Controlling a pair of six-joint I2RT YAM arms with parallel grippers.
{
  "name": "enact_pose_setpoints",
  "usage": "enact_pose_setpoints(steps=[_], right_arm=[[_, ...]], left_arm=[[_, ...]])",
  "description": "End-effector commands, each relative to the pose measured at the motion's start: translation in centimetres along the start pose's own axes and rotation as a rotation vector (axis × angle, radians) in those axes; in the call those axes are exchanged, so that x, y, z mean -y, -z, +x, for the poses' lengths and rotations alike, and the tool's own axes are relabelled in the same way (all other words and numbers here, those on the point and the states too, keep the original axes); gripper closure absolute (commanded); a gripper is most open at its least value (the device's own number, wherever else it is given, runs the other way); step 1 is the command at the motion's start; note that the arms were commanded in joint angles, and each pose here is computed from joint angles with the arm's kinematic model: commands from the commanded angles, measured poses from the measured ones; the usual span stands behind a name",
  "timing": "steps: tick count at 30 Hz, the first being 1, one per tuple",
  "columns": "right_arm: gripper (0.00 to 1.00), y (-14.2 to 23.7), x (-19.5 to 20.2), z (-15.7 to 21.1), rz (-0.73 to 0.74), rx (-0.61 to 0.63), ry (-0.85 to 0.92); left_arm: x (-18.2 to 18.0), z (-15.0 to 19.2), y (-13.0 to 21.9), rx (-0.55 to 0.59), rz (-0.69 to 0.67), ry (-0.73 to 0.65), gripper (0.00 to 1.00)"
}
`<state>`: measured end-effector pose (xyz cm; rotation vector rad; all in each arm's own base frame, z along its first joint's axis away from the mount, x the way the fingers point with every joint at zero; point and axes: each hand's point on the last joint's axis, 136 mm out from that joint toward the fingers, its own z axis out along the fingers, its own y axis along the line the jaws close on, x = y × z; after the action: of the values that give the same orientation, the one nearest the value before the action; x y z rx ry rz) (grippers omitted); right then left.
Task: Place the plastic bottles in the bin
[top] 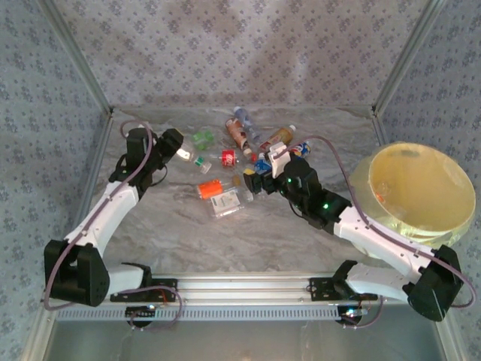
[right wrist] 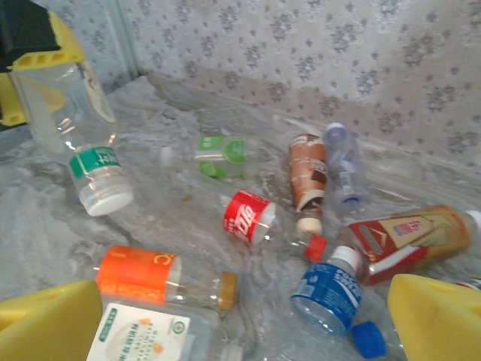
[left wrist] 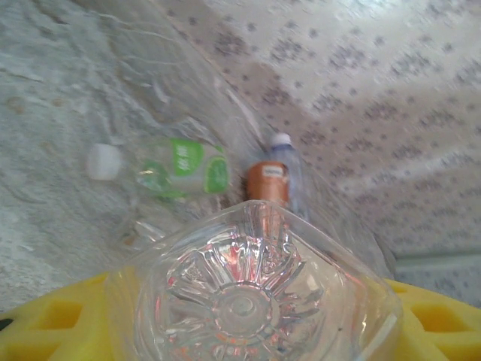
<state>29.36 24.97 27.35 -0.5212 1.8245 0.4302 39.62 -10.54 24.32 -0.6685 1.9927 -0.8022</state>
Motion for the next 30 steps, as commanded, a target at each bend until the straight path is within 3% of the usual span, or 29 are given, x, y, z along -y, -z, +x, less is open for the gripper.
enact_pose_setpoints(steps=[1,11,20,23,30], right_arm=[[0.00,-0.3,-2.1,-0.9,-0.168,0.001,-0.043],[0.00,-2.4,-7.2,-0.6,-0.445,-0.120,-0.093],[0.00,-5.1,-8.1,0.3,-0.453,-0.196,-0.176],[0.06,-5.3,-8.7,0.4,-0.487,-0.202,-0.187],[0.31,-4.9,-9.0,0.5,-0.524,-0.205,-0.194]], left_arm=[[4.7,0.8,1.1,-0.051,0.173,-0.128,0.56],[12.4,5.0,2.6,-0.216,0.479,-0.233,0.57],[15.4,7.3,3.2,-0.275,0.592,-0.263,0.56],[16.0,7.7,3.1,-0.297,0.620,-0.259,0.56],[16.5,8.4,3.1,-0.323,0.639,-0.270,0.56]])
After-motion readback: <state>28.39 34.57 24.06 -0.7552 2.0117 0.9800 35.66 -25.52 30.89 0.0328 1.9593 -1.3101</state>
